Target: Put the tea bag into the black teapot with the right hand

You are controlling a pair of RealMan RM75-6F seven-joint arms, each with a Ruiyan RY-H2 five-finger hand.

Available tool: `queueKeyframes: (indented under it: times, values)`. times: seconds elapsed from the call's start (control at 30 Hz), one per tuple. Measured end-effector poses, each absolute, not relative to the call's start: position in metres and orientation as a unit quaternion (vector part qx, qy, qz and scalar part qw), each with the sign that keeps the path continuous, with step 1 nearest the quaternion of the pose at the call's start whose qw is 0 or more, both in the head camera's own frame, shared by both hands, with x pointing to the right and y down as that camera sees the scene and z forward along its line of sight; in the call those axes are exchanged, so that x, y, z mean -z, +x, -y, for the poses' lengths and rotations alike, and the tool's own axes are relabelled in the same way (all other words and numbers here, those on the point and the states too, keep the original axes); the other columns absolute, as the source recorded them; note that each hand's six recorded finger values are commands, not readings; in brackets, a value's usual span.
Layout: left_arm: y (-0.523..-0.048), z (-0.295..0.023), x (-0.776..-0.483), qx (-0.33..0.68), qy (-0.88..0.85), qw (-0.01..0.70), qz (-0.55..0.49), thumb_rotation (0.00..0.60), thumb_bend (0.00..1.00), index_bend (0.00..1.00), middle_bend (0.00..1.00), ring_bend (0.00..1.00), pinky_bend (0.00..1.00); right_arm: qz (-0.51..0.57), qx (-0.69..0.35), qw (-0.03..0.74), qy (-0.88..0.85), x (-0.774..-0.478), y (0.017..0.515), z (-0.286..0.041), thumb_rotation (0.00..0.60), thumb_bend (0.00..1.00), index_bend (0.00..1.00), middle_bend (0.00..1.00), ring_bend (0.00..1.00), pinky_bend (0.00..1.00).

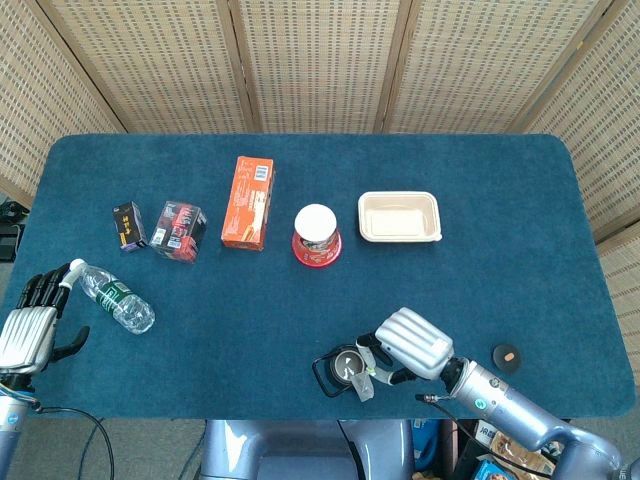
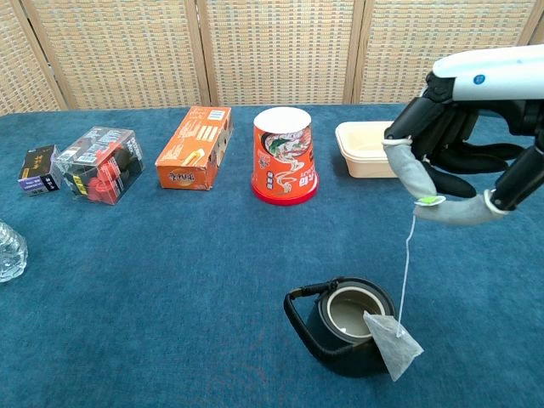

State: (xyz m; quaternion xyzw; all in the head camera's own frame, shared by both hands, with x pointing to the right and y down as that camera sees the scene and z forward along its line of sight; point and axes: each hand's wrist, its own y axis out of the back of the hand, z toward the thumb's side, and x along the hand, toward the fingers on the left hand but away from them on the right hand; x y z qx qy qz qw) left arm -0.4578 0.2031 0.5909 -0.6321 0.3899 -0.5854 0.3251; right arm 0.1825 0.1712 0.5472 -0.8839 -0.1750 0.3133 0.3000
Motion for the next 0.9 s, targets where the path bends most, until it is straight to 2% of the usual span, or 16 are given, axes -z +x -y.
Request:
queueKeyframes:
  times: [0.6, 0.9]
  values:
    - [-0.461, -0.206, -0.595, 0.588, -0.633, 0.319, -0.389, 0.6, 0.38, 0.0, 0.0, 0.0, 0.0, 0.194, -0.316, 0.313, -0.874, -0.543, 0.18, -0.155, 0.6, 0.76, 0.68, 0.84, 0.87, 0.95]
    - [-0.464, -0.207, -0.596, 0.591, -0.632, 0.315, -0.39, 0.6, 0.38, 0.0, 0.0, 0.0, 0.0, 0.183, -0.322, 0.305, -0.877, -0.551, 0.174, -0.156, 0.6, 0.76, 0.68, 0.84, 0.87, 0.95]
